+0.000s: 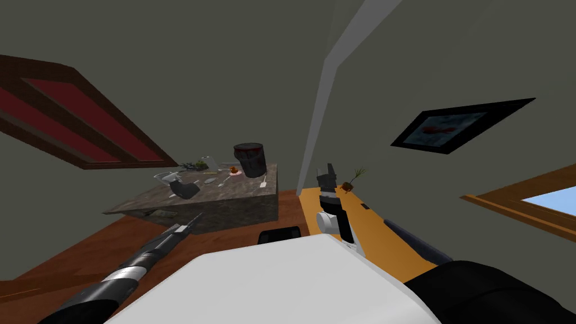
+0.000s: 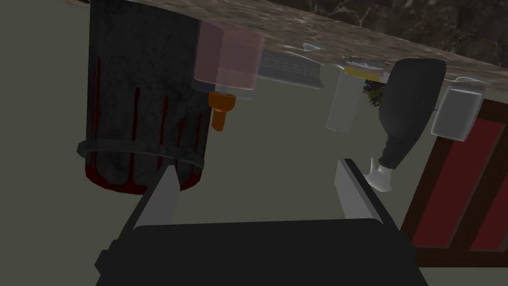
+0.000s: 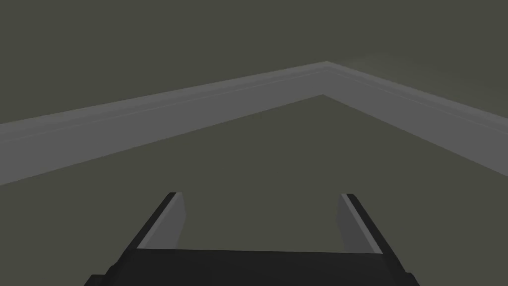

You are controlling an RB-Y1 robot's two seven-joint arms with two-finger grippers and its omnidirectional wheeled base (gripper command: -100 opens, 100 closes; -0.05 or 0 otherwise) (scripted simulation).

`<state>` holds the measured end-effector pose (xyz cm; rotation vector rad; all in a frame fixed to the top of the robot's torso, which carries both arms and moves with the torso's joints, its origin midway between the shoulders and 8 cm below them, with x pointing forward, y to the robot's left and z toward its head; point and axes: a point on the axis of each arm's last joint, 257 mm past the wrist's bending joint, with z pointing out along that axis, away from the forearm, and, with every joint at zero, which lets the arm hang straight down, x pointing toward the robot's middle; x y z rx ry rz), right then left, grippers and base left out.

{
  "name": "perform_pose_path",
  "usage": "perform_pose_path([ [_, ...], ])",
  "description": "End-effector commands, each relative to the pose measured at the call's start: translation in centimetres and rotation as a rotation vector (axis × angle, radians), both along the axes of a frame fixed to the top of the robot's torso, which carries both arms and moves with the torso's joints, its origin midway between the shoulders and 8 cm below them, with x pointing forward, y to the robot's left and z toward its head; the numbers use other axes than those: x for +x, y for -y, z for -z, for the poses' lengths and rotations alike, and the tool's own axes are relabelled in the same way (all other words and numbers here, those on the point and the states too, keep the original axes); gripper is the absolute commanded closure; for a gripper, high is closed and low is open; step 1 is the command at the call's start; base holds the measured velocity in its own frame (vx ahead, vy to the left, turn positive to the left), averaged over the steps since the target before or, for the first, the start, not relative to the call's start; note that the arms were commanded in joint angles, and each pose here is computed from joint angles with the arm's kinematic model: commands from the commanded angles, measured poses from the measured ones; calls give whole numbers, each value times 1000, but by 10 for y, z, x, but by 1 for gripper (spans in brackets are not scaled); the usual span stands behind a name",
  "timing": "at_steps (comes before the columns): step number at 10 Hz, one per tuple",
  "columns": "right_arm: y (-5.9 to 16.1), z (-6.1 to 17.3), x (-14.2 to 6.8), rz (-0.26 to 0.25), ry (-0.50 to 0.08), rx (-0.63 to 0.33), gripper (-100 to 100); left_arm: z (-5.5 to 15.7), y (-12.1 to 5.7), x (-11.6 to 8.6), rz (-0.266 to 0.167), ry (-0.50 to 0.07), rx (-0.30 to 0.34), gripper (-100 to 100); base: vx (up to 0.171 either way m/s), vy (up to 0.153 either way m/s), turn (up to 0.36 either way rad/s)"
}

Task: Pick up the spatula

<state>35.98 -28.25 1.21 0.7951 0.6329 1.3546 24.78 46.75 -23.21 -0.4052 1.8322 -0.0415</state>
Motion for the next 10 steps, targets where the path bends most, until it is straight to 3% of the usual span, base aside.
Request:
perform_pose_path([
  [1, 0, 0, 0, 0, 0, 0, 0, 5, -7, -9, 12, -51, 62, -100, -8, 6, -153],
  [2, 0, 0, 0, 0, 0, 0, 0, 16, -24, -25, 20, -136, 163, -100, -7, -2, -330],
  [3, 0, 0, 0, 0, 0, 0, 0, 17, -24, -25, 31, -144, 170, -100, -6, 7, -170],
  [4, 0, 0, 0, 0, 0, 0, 0, 28, -42, -45, 40, -232, 268, -100, -6, -1, -305],
  [5, 0, 0, 0, 0, 0, 0, 0, 27, -41, -43, 56, -236, 277, -100, -6, 4, -161],
  [6, 0, 0, 0, 0, 0, 0, 0, 37, -58, -63, 69, -323, 370, -100, -5, -4, -335],
  [7, 0, 0, 0, 0, 0, 0, 0, 36, -57, -59, 91, -327, 383, -100, -5, 4, -184],
  [8, 0, 0, 0, 0, 0, 0, 0, 44, -74, -79, 114, -413, 476, -100, -3, -5, -386],
  [9, 0, 0, 0, 0, 0, 0, 0, 43, -73, -76, 132, -416, 487, -100, -3, 5, -186],
  [10, 0, 0, 0, 0, 0, 0, 0, 50, -88, -96, 161, -500, 575, -100, -1, -3, -326],
])
